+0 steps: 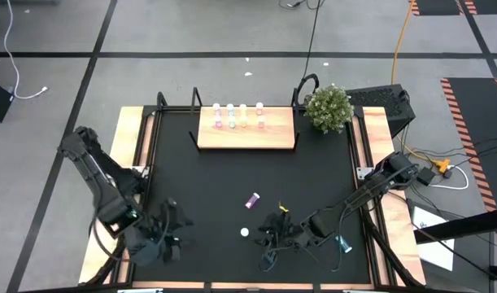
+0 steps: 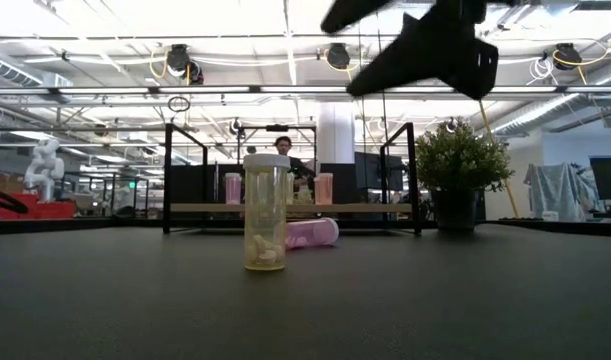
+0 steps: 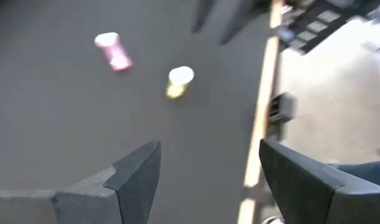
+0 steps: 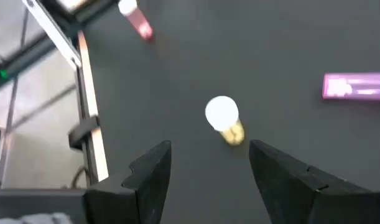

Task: Pick and place medicine bottles onto shelf by color
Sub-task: Put the pink medicine bottle on the shelf aligned with the other pink medicine bottle

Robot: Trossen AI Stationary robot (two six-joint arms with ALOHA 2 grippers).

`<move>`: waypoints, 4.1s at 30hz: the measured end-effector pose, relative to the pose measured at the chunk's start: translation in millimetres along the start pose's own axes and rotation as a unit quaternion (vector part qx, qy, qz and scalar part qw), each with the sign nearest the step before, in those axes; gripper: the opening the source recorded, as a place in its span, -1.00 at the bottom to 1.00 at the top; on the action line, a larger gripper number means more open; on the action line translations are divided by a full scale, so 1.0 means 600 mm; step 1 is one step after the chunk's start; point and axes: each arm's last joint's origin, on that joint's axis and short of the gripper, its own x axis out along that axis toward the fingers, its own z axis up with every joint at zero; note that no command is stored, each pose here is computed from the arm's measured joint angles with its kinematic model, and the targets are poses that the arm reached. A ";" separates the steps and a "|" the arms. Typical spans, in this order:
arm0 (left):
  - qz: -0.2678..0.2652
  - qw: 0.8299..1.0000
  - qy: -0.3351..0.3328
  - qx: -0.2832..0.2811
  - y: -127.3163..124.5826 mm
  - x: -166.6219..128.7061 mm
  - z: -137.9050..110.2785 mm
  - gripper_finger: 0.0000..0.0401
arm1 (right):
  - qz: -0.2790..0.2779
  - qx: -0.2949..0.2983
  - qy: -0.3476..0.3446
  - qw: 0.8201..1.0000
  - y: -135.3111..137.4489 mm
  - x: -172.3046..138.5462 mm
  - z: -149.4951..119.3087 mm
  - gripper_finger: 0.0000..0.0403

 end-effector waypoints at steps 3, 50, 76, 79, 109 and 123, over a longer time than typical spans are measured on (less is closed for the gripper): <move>-0.039 0.999 -0.026 -0.013 -0.005 0.035 -0.013 0.35 | -0.002 -0.018 0.040 0.999 -0.008 0.000 -0.001 0.04; -0.001 0.998 0.042 -0.048 0.156 0.015 0.058 0.35 | 0.139 -0.167 -0.298 0.929 0.017 0.055 0.121 0.05; 0.097 0.989 0.010 -0.115 0.065 0.122 -0.028 -0.35 | -0.064 0.111 0.040 0.991 -0.133 0.099 0.113 0.04; 0.103 0.986 0.002 -0.135 0.070 0.138 -0.016 -0.36 | -0.050 0.155 0.080 0.983 -0.144 0.102 0.119 0.04; 0.082 0.932 -0.075 -0.345 0.105 0.169 0.054 -0.37 | -0.059 0.178 0.183 0.965 -0.194 0.110 0.130 0.01; 0.055 0.934 -0.096 -0.340 0.105 0.173 0.072 -0.37 | -0.097 0.115 0.183 0.971 -0.235 0.146 0.125 0.01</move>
